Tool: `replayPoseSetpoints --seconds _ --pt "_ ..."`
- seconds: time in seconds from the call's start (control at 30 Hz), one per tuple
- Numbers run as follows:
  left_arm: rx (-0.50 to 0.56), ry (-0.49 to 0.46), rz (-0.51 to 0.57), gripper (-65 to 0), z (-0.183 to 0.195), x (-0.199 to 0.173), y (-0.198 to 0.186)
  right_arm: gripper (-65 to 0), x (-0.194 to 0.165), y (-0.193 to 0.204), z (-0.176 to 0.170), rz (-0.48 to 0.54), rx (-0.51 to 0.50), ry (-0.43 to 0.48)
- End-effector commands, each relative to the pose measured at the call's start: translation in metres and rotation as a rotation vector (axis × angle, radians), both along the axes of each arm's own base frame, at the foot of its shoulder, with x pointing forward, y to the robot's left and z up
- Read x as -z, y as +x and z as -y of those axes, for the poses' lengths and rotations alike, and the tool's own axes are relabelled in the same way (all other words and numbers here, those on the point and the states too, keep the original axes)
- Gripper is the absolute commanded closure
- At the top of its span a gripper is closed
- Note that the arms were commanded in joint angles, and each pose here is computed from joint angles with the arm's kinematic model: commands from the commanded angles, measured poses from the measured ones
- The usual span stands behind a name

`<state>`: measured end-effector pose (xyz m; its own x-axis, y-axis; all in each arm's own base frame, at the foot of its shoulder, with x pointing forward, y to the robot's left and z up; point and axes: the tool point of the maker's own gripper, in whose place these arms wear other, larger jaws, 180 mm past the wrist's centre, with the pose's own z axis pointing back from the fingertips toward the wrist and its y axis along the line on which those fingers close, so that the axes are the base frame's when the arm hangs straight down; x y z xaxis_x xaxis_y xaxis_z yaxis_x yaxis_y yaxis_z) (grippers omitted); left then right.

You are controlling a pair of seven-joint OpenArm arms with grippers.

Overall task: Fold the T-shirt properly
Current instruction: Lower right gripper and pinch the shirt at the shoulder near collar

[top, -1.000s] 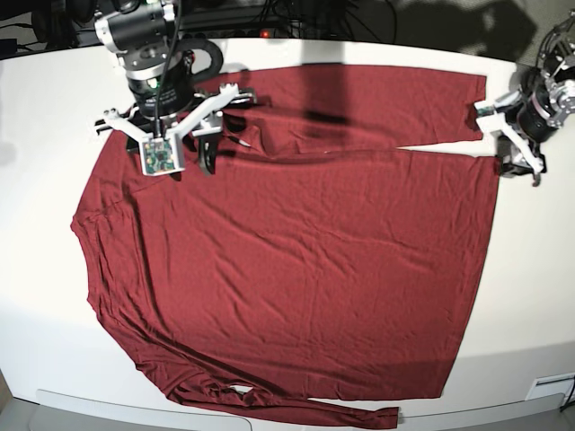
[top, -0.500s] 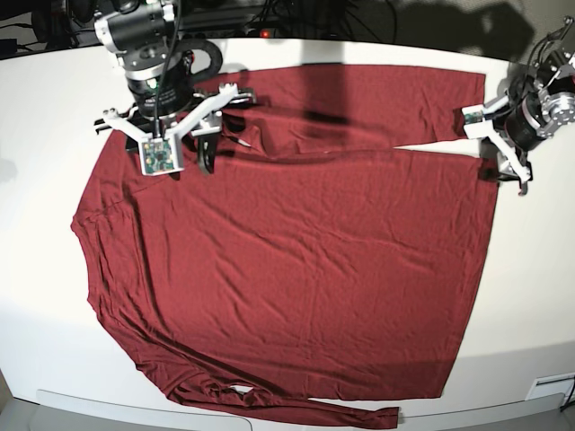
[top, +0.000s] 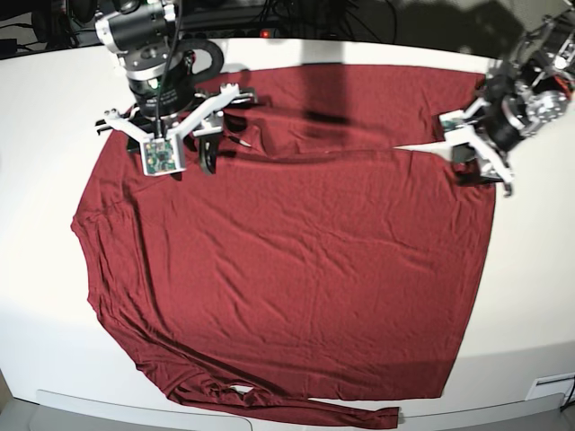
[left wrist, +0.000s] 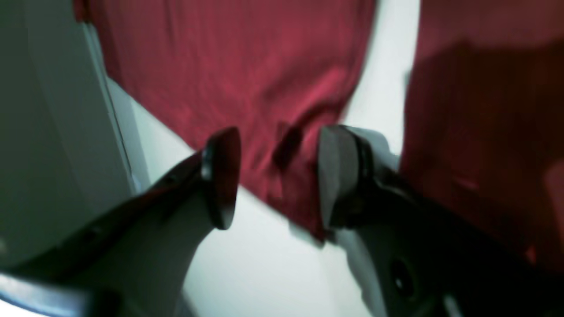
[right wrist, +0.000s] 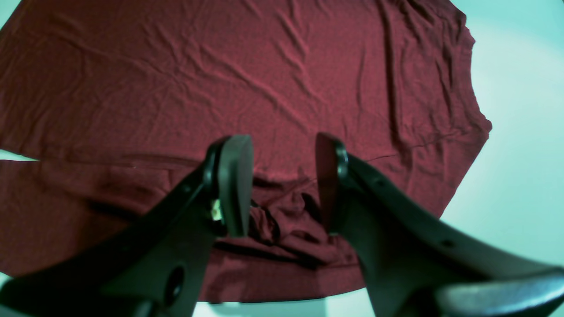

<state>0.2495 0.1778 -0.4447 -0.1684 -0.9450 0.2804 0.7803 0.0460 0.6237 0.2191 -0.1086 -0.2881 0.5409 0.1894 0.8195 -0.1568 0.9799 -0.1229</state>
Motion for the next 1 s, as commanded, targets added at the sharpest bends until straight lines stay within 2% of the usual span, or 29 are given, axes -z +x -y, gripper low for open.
replayPoseSetpoints --seconds 0.0,0.2,0.43,0.57,0.73,0.97 --pt "0.004 0.015 -0.039 -28.9 -0.005 0.004 -0.007 -24.6 -0.010 0.003 0.001 0.038 0.001 0.000" --pt "-0.034 0.123 -0.032 -28.9 -0.034 0.004 -0.002 -24.6 -0.009 0.002 0.001 0.035 0.001 0.000" --pt "-0.030 0.195 -0.031 -28.9 -0.062 -0.002 -0.001 -24.6 -0.009 0.002 0.001 0.034 0.001 0.000" --pt "-0.032 0.198 -0.030 -28.9 -0.063 -0.002 -0.001 -24.6 -0.009 0.002 0.001 0.034 0.001 0.000" --pt "-0.062 0.177 0.046 -26.3 -0.063 -0.010 0.011 -24.6 -0.008 0.002 0.001 0.029 0.002 -0.001" --pt "-0.147 0.184 -0.012 -26.3 -0.075 0.022 0.008 -24.6 -0.008 0.001 0.001 0.027 0.002 -0.001"
